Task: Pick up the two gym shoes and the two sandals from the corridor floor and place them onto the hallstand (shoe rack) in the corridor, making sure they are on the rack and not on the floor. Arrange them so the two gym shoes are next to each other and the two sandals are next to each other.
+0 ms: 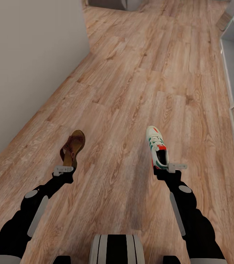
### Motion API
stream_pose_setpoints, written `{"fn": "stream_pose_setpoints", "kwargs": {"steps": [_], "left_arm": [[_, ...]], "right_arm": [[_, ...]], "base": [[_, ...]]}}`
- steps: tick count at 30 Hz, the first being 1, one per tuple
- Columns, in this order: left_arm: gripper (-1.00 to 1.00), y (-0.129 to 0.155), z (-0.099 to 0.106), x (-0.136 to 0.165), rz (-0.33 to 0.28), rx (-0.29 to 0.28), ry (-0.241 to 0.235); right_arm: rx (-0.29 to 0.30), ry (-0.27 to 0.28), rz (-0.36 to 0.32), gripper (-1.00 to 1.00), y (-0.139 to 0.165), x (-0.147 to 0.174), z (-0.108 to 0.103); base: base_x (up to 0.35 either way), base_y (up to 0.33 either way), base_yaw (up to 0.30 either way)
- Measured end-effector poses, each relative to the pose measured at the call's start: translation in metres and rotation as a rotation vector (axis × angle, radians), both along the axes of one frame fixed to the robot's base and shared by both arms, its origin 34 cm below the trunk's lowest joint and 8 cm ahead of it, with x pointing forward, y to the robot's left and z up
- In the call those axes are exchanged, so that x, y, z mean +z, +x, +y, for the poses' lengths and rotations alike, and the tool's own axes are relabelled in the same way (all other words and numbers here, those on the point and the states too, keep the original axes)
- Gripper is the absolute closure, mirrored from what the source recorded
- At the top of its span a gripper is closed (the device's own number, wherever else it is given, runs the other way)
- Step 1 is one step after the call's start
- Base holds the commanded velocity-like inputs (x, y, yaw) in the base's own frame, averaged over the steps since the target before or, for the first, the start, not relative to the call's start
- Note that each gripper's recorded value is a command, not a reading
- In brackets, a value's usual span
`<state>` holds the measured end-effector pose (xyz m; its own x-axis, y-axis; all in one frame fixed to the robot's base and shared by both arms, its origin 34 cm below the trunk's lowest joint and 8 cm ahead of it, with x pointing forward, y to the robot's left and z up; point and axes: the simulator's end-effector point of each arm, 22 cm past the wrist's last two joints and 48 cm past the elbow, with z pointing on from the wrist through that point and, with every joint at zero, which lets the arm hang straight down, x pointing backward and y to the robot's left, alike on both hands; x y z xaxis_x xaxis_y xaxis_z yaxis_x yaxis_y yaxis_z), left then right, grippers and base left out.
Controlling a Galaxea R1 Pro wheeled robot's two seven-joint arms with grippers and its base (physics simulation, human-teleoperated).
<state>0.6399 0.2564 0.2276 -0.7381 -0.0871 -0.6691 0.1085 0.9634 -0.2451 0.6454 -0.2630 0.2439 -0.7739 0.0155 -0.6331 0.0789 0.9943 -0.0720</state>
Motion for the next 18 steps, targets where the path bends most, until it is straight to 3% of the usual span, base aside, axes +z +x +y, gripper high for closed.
{"fn": "stream_pose_setpoints", "kwargs": {"steps": [18], "left_arm": [[1.00, 0.023, -0.002, 0.056, -0.091, -0.001, -0.004]], "right_arm": [[0.002, 0.004, -0.097, 1.00, 0.022, 0.057, 0.003]], "base": [[0.000, 0.000, -0.097]]}}
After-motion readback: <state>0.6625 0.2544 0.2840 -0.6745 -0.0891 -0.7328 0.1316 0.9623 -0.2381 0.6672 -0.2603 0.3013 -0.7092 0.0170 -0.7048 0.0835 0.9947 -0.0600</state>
